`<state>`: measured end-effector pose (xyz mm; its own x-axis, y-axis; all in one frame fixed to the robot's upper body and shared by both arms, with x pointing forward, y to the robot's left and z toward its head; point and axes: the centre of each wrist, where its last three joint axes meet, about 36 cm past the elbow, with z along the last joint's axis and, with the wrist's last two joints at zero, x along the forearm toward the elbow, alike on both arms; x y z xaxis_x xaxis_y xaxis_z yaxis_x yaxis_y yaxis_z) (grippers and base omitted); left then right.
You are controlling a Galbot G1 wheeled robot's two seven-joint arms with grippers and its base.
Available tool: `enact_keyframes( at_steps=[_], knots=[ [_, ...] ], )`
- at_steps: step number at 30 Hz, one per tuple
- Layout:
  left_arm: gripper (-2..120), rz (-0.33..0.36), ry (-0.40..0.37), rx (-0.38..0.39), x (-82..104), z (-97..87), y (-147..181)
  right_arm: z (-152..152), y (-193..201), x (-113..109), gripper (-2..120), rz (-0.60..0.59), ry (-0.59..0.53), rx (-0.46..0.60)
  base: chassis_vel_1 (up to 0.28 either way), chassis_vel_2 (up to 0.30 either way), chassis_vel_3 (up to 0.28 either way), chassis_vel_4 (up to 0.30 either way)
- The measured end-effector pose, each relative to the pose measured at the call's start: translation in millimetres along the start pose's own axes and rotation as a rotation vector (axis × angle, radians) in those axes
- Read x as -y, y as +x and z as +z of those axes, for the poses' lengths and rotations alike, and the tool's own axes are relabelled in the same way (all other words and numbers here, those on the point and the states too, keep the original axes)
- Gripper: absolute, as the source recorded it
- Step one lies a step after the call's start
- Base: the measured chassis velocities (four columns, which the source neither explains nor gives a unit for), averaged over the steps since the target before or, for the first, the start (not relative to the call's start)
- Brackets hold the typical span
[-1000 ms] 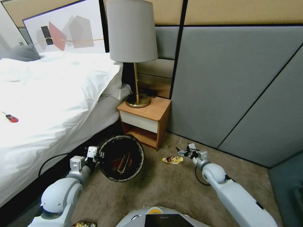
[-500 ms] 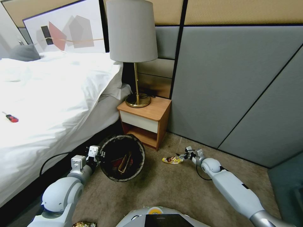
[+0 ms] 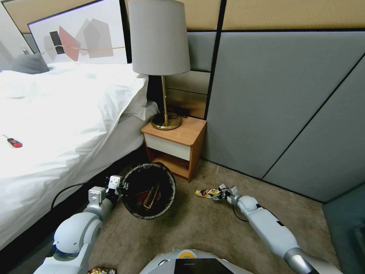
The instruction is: Pick up the trash bin, then pick up the garbage from the floor and place it into the trash bin.
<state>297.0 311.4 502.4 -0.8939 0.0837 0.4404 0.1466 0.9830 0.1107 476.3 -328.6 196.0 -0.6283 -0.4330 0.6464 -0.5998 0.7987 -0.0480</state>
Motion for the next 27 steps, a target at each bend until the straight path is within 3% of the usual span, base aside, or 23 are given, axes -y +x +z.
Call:
enact_keyframes(
  at_steps=[27],
  knots=[
    [1, -0.008, 0.002, 0.007, -2.0, -0.6, -1, 9, -24, -1, 100, -0.036, 0.069, -0.007, 0.0, 0.0, 0.0, 0.0]
  ],
)
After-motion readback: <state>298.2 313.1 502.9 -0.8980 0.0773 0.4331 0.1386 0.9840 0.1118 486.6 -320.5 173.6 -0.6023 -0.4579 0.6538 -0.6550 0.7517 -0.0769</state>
